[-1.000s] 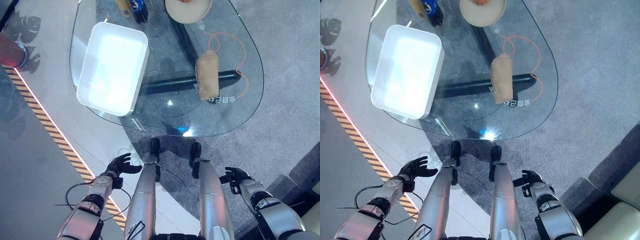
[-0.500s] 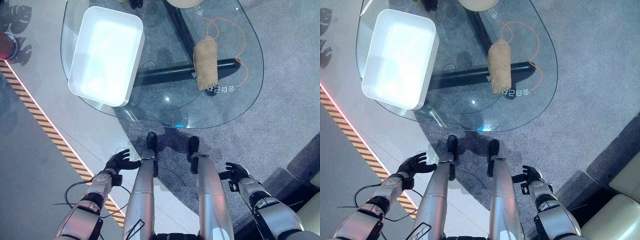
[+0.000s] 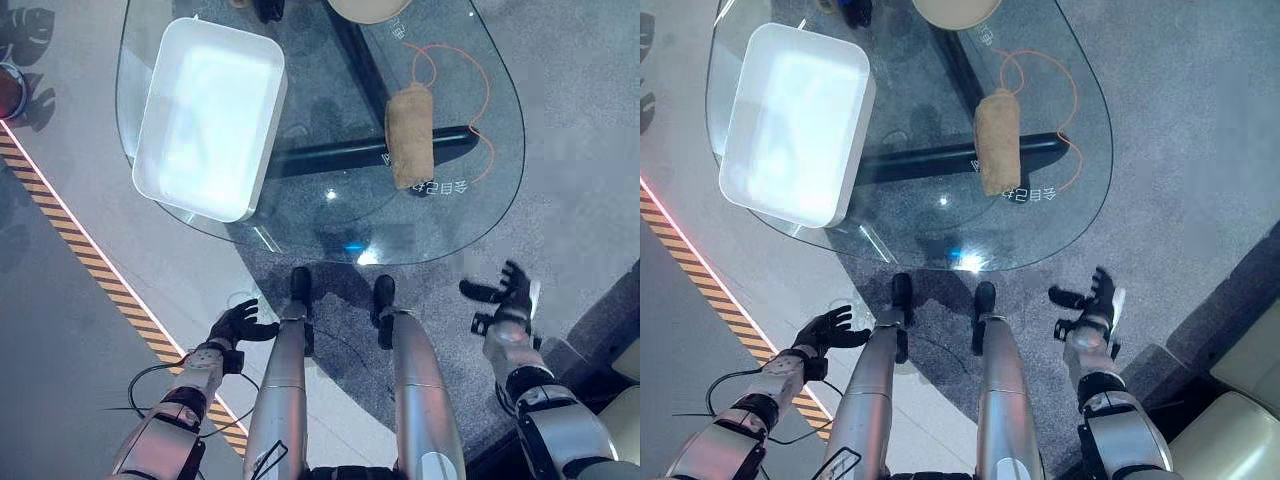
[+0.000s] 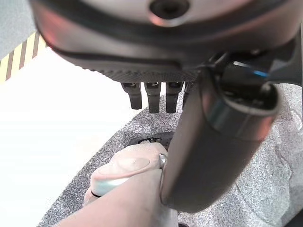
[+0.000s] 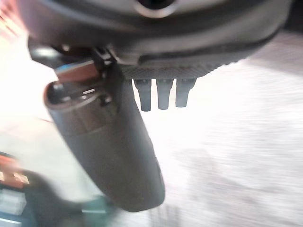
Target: Wipe the table with a cloth and put it in the basket.
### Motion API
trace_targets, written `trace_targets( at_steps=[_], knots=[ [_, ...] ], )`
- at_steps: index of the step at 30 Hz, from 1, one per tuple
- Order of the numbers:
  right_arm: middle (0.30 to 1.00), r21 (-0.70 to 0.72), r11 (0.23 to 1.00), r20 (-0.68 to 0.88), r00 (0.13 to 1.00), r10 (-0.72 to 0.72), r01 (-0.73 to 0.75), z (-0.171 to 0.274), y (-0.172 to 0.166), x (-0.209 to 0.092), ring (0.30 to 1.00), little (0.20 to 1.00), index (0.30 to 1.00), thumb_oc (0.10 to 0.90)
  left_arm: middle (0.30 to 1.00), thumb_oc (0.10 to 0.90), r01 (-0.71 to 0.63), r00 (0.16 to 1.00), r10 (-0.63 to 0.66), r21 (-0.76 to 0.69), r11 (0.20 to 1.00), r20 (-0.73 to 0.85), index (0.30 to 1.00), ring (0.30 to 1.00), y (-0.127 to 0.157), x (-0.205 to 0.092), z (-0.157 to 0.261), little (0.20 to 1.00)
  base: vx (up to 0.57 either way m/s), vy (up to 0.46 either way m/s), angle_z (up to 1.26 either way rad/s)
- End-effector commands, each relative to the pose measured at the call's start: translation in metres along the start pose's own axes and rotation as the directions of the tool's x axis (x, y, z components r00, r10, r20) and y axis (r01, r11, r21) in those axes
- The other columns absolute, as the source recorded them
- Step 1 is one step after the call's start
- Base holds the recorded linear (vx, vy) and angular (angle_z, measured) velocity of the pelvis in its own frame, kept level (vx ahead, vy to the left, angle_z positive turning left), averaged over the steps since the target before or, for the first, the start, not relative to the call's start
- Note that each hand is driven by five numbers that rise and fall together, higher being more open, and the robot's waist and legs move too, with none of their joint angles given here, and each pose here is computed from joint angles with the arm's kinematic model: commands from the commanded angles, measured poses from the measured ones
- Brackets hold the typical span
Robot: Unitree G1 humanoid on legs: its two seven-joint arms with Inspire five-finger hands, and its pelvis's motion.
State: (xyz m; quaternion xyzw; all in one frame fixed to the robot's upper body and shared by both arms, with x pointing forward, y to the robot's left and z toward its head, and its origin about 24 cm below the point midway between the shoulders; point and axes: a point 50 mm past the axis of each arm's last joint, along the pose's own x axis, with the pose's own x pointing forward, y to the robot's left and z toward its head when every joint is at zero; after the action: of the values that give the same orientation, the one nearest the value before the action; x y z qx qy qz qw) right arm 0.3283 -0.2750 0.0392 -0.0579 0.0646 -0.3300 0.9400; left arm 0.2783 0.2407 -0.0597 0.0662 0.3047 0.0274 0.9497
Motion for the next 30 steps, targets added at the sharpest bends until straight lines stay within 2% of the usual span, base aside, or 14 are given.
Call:
trace_targets(
  at_steps=[1,6,11,14,17,24,30],
  knots=[
    [0.900,0.115,0.972,0.160,0.962,-0.219,0.202,0.036,-0.034,0.010,0.900,0.900,0.900,0.800,0.900,0.800,-0.024,0.996,0.024,0.002,1.000,-0.092,0.900,0.900,0.005,-0.014,-0.044,0.900,0.00,0.000,0.00],
    [0.900,0.306,0.922,0.307,0.892,-0.333,0.239,0.091,-0.026,0.007,0.900,0.900,0.900,0.800,0.900,0.800,-0.015,0.995,0.015,0.003,1.000,-0.096,0.900,0.900,0.001,-0.014,-0.046,0.900,0.00,0.000,0.00],
    [0.900,0.365,0.916,0.461,0.822,-0.334,0.168,0.145,-0.006,-0.006,0.900,0.900,0.900,0.800,0.900,0.800,-0.005,0.995,0.005,-0.003,1.000,-0.098,0.900,0.900,-0.007,-0.013,-0.044,0.900,0.00,0.022,-0.01],
    [0.900,0.372,0.920,0.514,0.797,-0.318,0.127,0.162,0.002,-0.014,0.900,0.900,0.900,0.800,0.900,0.800,0.000,0.995,-0.001,-0.001,1.000,-0.100,0.900,0.900,-0.009,-0.013,-0.044,0.900,0.00,0.010,-0.01],
    [0.900,0.342,0.937,0.606,0.745,-0.279,0.072,0.187,0.016,-0.028,0.900,0.900,0.900,0.800,0.900,0.800,0.014,0.995,-0.014,-0.003,1.000,-0.099,0.900,0.900,-0.013,-0.012,-0.043,0.900,0.00,0.011,0.00],
    [0.900,0.248,0.969,0.646,0.745,-0.168,0.004,0.203,0.038,-0.035,0.900,0.900,0.900,0.800,0.900,0.800,0.034,0.995,-0.034,-0.003,0.999,-0.098,0.900,0.900,-0.022,-0.011,-0.042,0.900,0.01,0.020,-0.01],
    [0.900,0.102,0.995,0.647,0.760,-0.056,-0.013,0.209,0.059,-0.034,0.900,0.900,0.900,0.800,0.900,0.800,0.051,0.994,-0.051,0.002,0.999,-0.093,0.900,0.900,-0.028,-0.011,-0.043,0.900,0.00,0.000,0.00]
  ],
)
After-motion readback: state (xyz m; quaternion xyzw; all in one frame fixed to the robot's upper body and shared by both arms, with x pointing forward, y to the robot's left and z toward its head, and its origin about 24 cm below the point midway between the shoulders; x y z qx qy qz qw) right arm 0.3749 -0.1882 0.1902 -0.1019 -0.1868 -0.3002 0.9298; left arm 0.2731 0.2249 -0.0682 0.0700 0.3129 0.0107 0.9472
